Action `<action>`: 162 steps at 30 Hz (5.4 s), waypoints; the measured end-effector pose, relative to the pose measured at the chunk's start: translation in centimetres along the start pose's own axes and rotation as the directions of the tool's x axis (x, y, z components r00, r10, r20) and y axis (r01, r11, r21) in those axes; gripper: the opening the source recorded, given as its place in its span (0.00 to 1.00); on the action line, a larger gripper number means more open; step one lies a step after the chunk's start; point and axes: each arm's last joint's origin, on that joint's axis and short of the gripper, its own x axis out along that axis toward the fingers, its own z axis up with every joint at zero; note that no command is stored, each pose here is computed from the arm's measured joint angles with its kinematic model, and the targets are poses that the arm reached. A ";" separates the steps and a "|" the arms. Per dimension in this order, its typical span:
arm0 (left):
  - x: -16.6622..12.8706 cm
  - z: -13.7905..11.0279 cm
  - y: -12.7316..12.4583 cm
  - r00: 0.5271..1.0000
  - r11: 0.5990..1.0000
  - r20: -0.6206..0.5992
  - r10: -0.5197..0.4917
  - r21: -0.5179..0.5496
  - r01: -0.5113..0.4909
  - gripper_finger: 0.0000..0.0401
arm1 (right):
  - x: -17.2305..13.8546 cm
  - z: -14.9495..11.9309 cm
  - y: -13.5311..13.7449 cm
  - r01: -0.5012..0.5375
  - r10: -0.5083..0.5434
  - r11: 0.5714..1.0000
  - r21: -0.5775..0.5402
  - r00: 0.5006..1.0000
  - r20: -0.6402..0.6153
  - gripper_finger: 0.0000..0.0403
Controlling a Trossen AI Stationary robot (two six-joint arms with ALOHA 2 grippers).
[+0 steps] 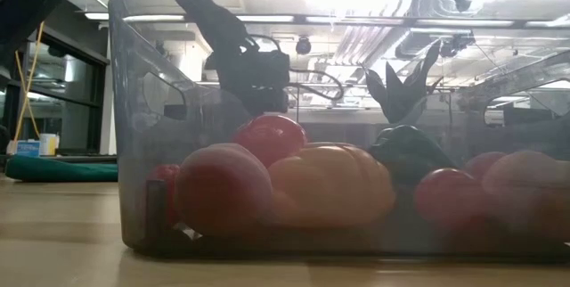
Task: Pick and placing Produce into tupperware
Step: Put the top red cherry into the black bin
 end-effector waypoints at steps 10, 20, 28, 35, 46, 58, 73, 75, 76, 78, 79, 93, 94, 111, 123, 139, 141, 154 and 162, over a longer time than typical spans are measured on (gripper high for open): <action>0.0 0.0 0.0 1.000 1.000 0.001 0.001 -0.008 -0.001 0.42 | 0.0 0.0 0.0 0.003 -0.003 1.000 -0.002 1.000 0.003 0.39; 0.2 0.0 0.1 1.000 1.000 0.004 0.004 -0.027 -0.004 0.42 | 0.0 0.0 0.0 0.003 -0.003 1.000 -0.002 1.000 0.002 0.39; 0.2 0.1 0.1 1.000 0.999 0.008 0.007 -0.034 -0.007 0.42 | 0.0 0.0 0.0 0.002 -0.002 1.000 -0.002 1.000 0.002 0.39; 0.2 0.1 0.1 1.000 0.999 0.009 0.008 -0.037 -0.008 0.42 | 0.0 0.0 0.0 0.002 -0.002 1.000 -0.002 1.000 0.002 0.39; 0.2 0.0 0.1 1.000 0.999 0.000 0.015 -0.039 -0.015 0.33 | 0.0 0.0 0.0 0.002 -0.002 1.000 0.001 1.000 0.003 0.39; 0.2 0.0 0.1 1.000 0.999 -0.001 0.015 -0.045 -0.015 0.25 | 0.0 0.0 0.0 0.002 -0.002 1.000 0.001 1.000 0.003 0.39; 0.0 -0.2 -0.1 1.000 0.997 -0.024 -0.006 -0.073 0.004 0.25 | 0.0 0.0 0.0 0.002 -0.002 1.000 -0.009 1.000 0.003 0.39; -0.3 -0.1 -0.2 1.000 0.997 -0.022 -0.004 -0.072 0.003 0.25 | 0.0 0.0 0.0 0.002 -0.002 1.000 -0.009 1.000 0.003 0.39; -0.5 -0.1 -0.2 1.000 0.997 -0.019 -0.001 -0.071 0.000 0.25 | 0.0 0.0 0.0 0.002 -0.002 1.000 -0.009 1.000 0.003 0.39; -1.1 0.3 -0.1 1.000 0.998 -0.013 0.003 -0.070 -0.004 0.25 | 0.0 0.0 0.0 0.002 -0.002 1.000 -0.012 1.000 0.003 0.39; -1.4 0.6 0.0 1.000 0.997 -0.006 0.009 -0.071 -0.009 0.25 | 0.0 0.0 0.0 0.002 -0.002 1.000 -0.013 1.000 0.003 0.39; -7.8 5.8 1.5 0.976 0.995 0.217 0.007 -0.096 0.014 0.25 | 0.0 0.0 0.0 0.000 0.000 1.000 -0.020 1.000 0.001 0.39; -8.3 6.1 1.6 0.971 0.995 0.238 0.002 -0.098 0.022 0.25 | 0.0 0.0 0.0 -0.004 0.004 1.000 -0.020 1.000 -0.002 0.39; -11.6 11.2 -4.1 0.961 0.993 0.252 -0.117 0.030 0.113 0.25 | -0.3 0.0 0.1 -0.049 0.048 0.998 -0.049 0.998 -0.029 0.39; -11.1 14.4 -12.3 0.956 0.969 0.165 -0.241 0.099 0.227 0.25 | -1.9 0.4 -0.3 -0.103 0.101 0.992 -0.071 0.994 -0.036 0.39; -10.0 16.3 -20.5 0.953 0.959 0.116 -0.279 0.072 0.273 0.25 | -6.2 1.2 -1.4 -0.320 0.317 0.947 -0.033 0.945 -0.077 0.39; -9.9 16.5 -21.2 0.954 0.961 0.123 -0.275 0.039 0.272 0.25 | -6.5 1.2 -1.6 -0.320 0.315 0.946 -0.055 0.946 -0.074 0.39; -9.4 17.6 -26.3 0.977 0.969 0.174 -0.122 -0.193 0.155 0.25 | -6.8 0.6 -1.9 -0.354 0.332 0.928 -0.115 0.928 -0.168 0.39; -8.8 17.6 -27.7 0.987 0.926 0.162 -0.010 -0.371 0.071 0.25 | -6.8 0.6 -1.9 -0.358 0.336 0.924 -0.131 0.927 -0.165 0.39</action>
